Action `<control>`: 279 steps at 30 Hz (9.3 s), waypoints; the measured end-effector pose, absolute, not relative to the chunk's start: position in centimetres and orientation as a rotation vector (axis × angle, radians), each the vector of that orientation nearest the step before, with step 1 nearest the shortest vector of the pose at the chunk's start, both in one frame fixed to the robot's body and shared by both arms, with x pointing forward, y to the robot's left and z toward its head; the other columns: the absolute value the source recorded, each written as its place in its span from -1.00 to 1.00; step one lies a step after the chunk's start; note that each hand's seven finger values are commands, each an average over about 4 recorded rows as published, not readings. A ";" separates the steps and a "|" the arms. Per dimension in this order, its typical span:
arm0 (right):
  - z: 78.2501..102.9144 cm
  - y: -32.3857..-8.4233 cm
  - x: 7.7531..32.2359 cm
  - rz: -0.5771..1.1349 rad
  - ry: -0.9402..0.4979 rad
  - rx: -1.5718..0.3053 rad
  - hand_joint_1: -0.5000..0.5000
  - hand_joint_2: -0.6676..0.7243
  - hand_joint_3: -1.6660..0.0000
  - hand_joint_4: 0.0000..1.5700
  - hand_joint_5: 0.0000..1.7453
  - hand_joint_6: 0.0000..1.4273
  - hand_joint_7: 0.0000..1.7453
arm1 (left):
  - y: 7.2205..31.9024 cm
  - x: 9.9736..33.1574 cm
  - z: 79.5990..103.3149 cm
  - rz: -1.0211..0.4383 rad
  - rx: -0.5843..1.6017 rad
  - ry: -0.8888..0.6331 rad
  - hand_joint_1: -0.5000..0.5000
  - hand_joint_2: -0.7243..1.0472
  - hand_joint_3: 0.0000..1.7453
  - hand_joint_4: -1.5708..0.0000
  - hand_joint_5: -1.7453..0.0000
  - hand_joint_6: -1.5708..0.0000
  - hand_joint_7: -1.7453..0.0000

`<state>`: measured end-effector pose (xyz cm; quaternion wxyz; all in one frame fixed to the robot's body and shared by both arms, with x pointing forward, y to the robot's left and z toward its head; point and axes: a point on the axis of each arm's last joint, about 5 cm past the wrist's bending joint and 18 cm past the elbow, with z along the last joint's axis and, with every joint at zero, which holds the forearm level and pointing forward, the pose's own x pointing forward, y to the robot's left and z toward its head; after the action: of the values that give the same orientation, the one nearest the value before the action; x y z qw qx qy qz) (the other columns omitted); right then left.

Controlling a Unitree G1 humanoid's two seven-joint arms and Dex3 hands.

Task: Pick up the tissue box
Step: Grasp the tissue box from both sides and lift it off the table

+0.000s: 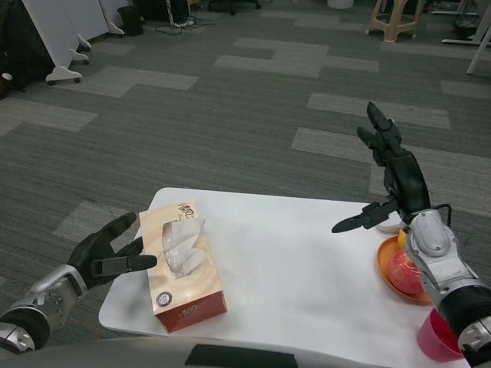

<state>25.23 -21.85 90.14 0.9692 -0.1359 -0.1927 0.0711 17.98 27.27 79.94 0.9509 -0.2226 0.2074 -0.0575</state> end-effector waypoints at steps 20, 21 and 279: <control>90.2 -21.6 25.0 0.154 -0.403 -0.263 -0.92 0.27 0.81 -0.93 -0.56 -1.00 -0.92 | 24.9 20.0 80.7 -0.305 -0.353 0.430 1.00 -0.90 -0.90 1.00 1.00 1.00 1.00; 90.2 -21.6 25.0 0.154 -0.402 -0.263 -0.92 0.27 0.81 -0.93 -0.56 -1.00 -0.92 | 24.6 20.3 80.8 -0.317 -0.350 0.428 1.00 -0.90 -0.90 1.00 1.00 1.00 1.00; 81.5 -17.5 23.5 0.414 0.105 -0.747 -0.83 0.43 0.90 -1.00 -0.14 -1.00 -0.84 | 14.6 24.9 81.7 -0.751 0.269 0.395 1.00 0.90 -0.90 1.00 1.00 1.00 1.00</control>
<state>23.51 -17.46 81.54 0.9090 -0.3619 0.0510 0.2004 24.87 14.59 81.72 0.9026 0.1301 0.1911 -0.3630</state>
